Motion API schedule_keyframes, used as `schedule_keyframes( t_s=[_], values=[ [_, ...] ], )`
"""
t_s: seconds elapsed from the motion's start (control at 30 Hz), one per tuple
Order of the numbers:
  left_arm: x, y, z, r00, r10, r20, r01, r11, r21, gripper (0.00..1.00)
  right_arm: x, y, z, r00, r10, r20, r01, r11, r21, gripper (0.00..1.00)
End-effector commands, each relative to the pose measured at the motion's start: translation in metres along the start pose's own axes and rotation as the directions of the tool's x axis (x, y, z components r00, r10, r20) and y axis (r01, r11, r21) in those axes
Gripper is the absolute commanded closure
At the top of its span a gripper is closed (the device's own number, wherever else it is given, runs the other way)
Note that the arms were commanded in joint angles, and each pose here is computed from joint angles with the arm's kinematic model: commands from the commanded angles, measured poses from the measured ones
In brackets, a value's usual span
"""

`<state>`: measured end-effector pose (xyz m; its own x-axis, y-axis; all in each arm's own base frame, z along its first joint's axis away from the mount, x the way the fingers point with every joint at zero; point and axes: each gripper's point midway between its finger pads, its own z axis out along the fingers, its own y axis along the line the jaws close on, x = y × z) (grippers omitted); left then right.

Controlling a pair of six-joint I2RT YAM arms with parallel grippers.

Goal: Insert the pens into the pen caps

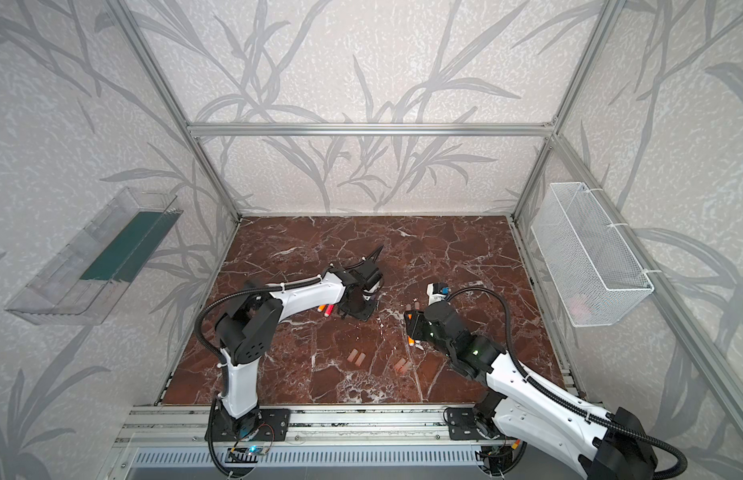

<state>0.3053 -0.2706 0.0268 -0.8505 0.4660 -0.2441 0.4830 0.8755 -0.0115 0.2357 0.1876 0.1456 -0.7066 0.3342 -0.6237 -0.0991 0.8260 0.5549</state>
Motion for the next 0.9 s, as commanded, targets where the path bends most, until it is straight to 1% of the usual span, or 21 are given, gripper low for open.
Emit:
schedule_keyframes(
  t_s=[0.0,0.03,0.07,0.17,0.33,0.43,0.53,0.7,0.8,0.87],
  values=[
    [-0.018,-0.024,-0.045,0.987,-0.025,0.162,-0.001,0.987,0.158,0.88,-0.006,0.015,-0.002,0.995,0.083,0.05,-0.077,0.991,-0.111,0.5],
    [-0.02,-0.031,-0.054,0.979,-0.026,0.202,-0.016,0.978,0.207,0.9,-0.005,0.017,-0.002,0.993,0.104,0.057,-0.095,0.985,-0.143,0.49],
    [-0.02,-0.037,-0.061,0.973,-0.024,0.232,-0.031,0.972,0.232,0.91,-0.004,0.019,-0.001,0.99,0.122,0.063,-0.11,0.979,-0.17,0.49],
    [-0.019,-0.055,-0.082,0.948,-0.002,0.317,-0.089,0.958,0.272,0.94,-0.002,0.028,0.002,0.984,0.164,0.074,-0.142,0.96,-0.243,0.47],
    [-0.014,-0.085,-0.118,0.888,0.036,0.459,-0.205,0.923,0.325,0.95,0.001,0.052,0.013,0.984,0.16,0.076,-0.132,0.949,-0.287,0.45],
    [-0.01,-0.096,-0.133,0.851,0.056,0.522,-0.266,0.904,0.336,0.95,-0.001,0.065,0.024,0.983,0.173,0.068,-0.144,0.94,-0.309,0.45],
    [-0.007,-0.099,-0.139,0.832,0.057,0.552,-0.288,0.895,0.341,0.95,-0.008,0.071,0.028,0.98,0.183,0.083,-0.149,0.938,-0.312,0.46],
    [-0.007,-0.096,-0.141,0.829,0.057,0.556,-0.282,0.902,0.328,0.97,-0.021,0.066,0.013,0.963,0.22,0.153,-0.16,0.93,-0.33,0.46],
    [-0.004,-0.101,-0.148,0.824,0.057,0.563,-0.303,0.885,0.354,0.98,-0.025,0.056,0.004,0.954,0.234,0.189,-0.168,0.936,-0.311,0.45],
    [-0.002,-0.105,-0.154,0.813,0.059,0.579,-0.326,0.87,0.369,0.98,-0.027,0.054,0.0,0.95,0.24,0.202,-0.172,0.937,-0.304,0.44]
  ],
)
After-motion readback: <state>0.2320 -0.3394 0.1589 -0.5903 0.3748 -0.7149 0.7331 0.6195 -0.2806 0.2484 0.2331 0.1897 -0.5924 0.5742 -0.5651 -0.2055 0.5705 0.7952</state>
